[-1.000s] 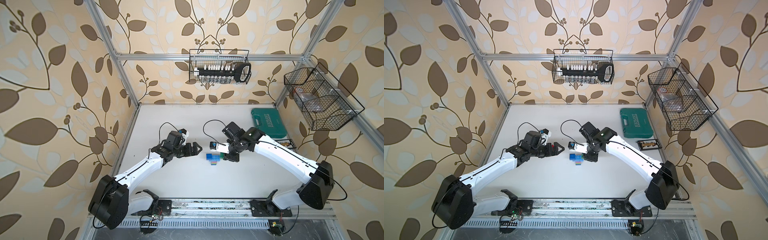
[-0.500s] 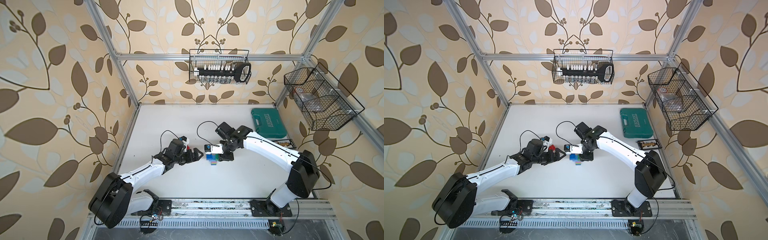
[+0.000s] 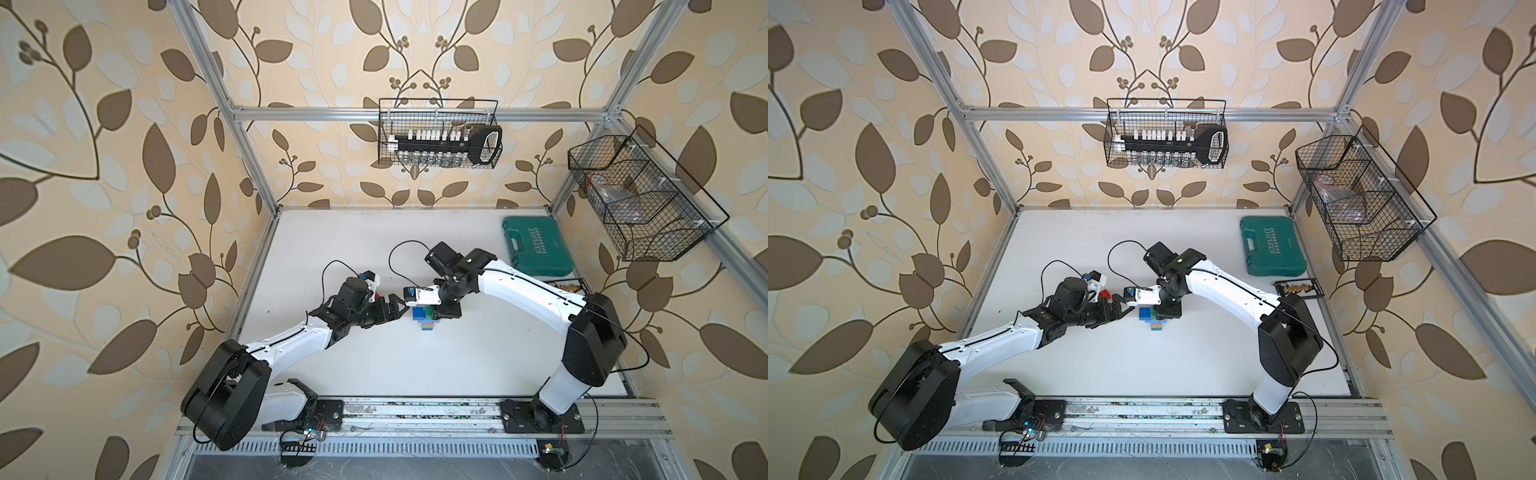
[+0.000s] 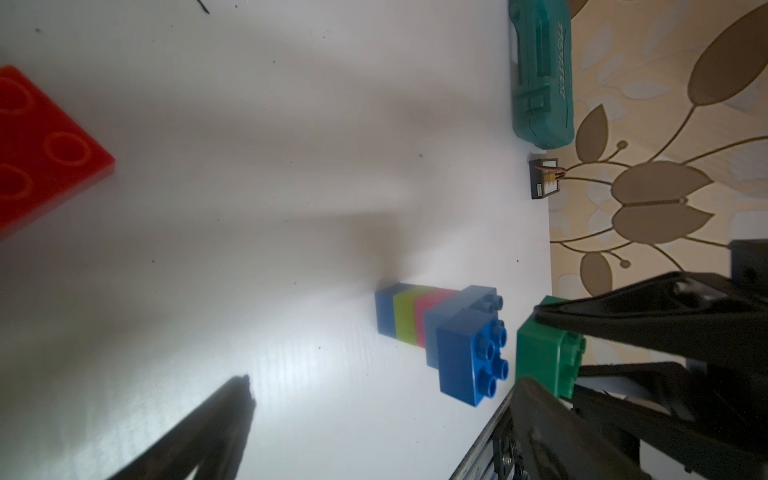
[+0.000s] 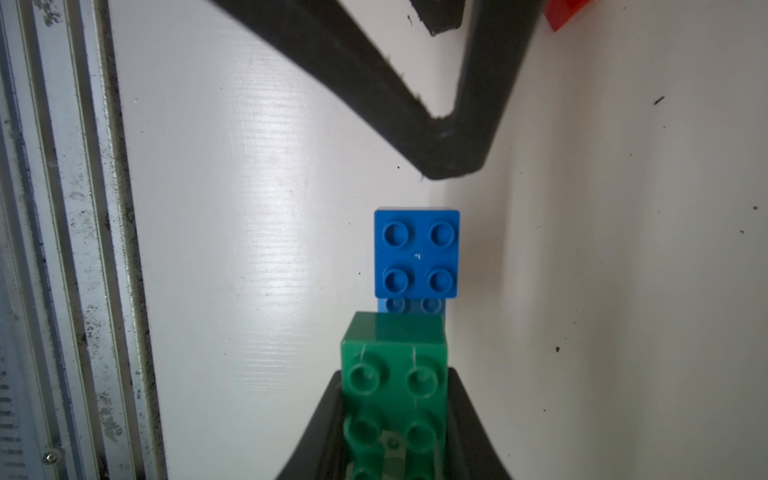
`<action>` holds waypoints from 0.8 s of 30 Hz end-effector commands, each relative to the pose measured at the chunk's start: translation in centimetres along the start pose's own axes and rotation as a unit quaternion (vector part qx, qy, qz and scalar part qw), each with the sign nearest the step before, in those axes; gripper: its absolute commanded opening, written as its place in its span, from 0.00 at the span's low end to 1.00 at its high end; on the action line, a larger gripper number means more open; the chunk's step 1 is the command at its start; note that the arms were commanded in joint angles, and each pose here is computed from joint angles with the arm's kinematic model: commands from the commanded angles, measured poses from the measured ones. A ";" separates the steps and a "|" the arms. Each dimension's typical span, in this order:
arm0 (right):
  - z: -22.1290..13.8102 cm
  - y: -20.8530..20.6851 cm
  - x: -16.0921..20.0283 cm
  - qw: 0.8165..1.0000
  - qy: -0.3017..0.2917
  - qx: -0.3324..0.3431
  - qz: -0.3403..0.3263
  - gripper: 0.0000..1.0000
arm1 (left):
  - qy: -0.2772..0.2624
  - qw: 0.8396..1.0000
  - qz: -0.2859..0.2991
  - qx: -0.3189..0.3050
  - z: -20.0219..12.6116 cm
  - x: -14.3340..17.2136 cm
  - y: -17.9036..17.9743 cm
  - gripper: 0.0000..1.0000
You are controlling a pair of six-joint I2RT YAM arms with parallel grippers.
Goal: Assemble a spoon with lego
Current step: Assemble the lego brick with the lego brick.
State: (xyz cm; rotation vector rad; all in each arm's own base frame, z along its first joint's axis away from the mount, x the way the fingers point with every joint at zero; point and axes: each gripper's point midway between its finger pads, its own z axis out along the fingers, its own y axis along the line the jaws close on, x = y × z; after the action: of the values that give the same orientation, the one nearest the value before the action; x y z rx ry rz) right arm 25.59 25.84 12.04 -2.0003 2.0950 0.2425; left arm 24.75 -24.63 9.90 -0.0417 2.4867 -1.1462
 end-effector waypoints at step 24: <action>1.1 -0.1 0.3 1.000 0.016 -0.008 0.021 0.00 | 0.016 1.000 0.005 0.022 0.7 0.7 -0.8 0.99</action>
State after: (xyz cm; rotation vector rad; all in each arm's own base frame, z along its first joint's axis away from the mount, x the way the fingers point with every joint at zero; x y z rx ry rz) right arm 25.89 25.97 11.59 -1.9825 2.1296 0.2398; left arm 24.61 -25.10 9.49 -0.0281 2.4974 -1.1634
